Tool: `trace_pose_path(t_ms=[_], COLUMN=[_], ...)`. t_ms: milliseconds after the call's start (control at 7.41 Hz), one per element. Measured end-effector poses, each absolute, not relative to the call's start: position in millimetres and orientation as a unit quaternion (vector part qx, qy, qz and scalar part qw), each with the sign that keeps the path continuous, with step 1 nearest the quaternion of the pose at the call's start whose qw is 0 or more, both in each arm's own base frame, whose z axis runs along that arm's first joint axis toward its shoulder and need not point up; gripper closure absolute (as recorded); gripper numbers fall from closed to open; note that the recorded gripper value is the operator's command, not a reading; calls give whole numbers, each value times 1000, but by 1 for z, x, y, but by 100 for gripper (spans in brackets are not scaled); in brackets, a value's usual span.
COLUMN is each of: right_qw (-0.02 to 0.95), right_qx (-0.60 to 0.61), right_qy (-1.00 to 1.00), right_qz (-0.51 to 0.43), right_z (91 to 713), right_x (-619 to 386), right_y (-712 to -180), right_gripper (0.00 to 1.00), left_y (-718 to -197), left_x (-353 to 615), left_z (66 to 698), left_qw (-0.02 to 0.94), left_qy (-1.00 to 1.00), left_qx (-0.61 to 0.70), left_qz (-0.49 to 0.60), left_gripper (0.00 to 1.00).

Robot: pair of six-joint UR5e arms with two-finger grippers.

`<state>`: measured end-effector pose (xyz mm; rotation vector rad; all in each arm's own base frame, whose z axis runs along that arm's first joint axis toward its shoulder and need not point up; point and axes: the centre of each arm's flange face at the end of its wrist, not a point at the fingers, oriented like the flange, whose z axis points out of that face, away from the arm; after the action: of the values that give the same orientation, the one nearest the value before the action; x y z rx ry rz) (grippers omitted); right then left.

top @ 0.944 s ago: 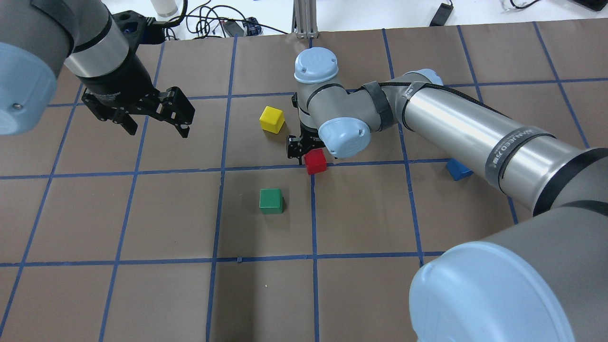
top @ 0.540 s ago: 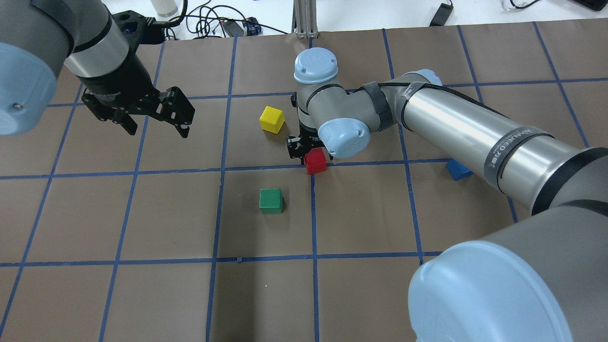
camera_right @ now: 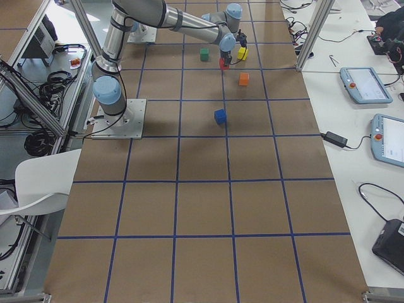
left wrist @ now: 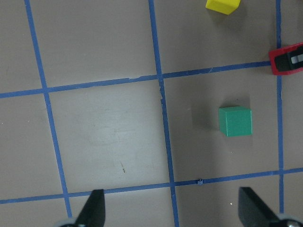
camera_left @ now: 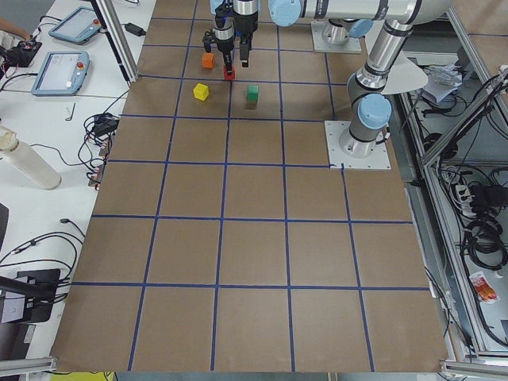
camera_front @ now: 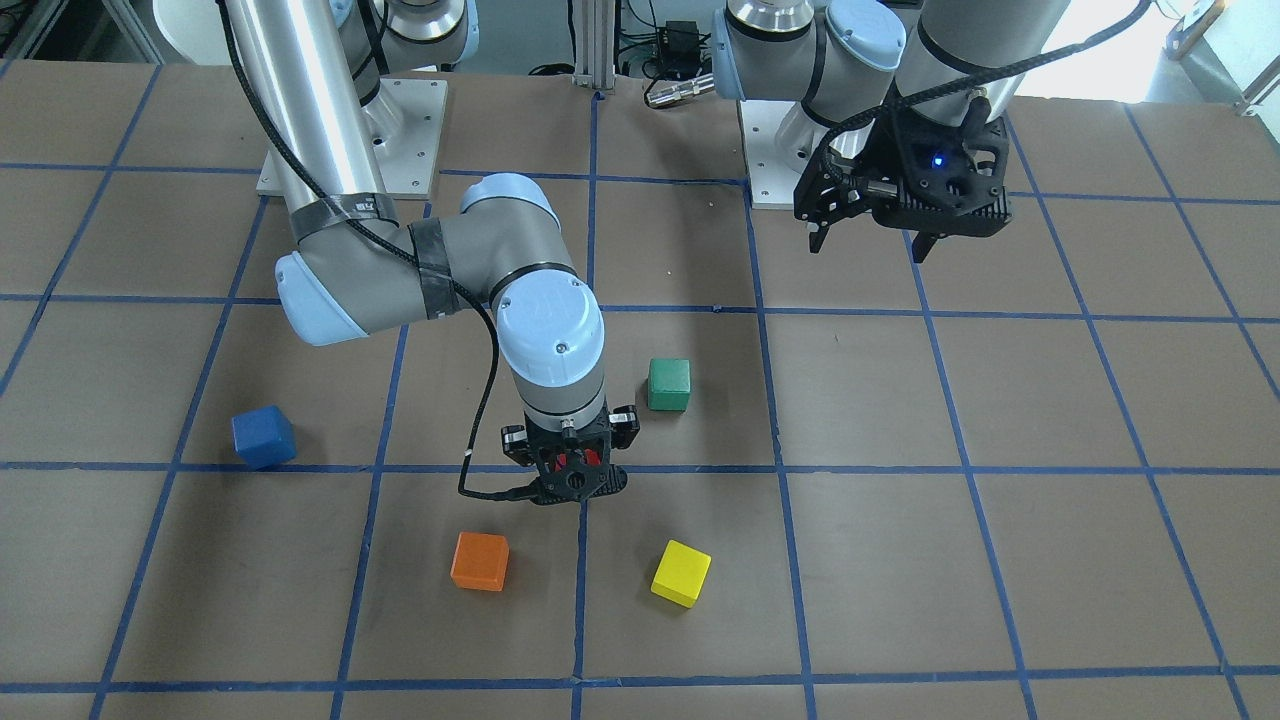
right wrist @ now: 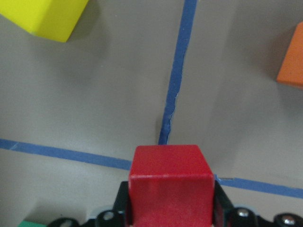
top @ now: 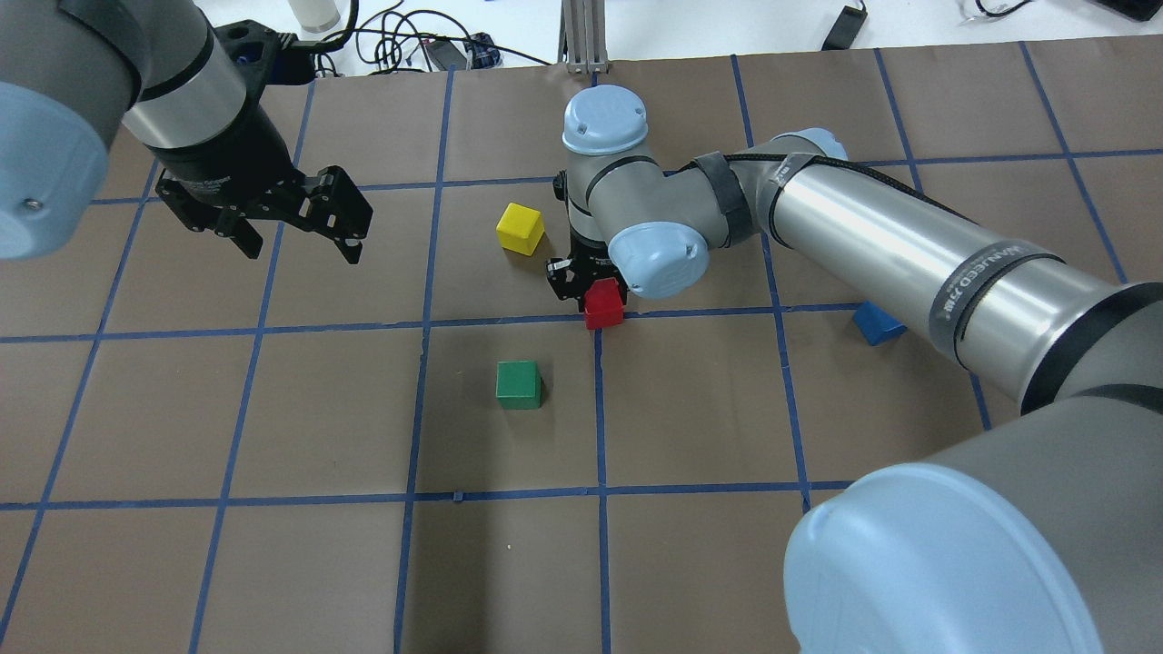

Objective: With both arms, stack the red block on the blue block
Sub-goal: 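Lift the red block and carry it toward the blue block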

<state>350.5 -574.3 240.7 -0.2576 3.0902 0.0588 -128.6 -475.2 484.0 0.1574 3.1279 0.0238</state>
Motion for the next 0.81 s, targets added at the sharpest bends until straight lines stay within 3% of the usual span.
trace_pose_path(t_ms=[810], right_qw=[-13], right_qx=[-53], right_qy=[998], right_qz=[11], right_z=[347], right_x=[163], right_y=[-613], right_gripper=[100], left_y=[-476], left_x=[-128], left_z=[485], left_qw=[7], left_qy=[999], left_qx=[50], left_qz=[5], left_gripper=[0])
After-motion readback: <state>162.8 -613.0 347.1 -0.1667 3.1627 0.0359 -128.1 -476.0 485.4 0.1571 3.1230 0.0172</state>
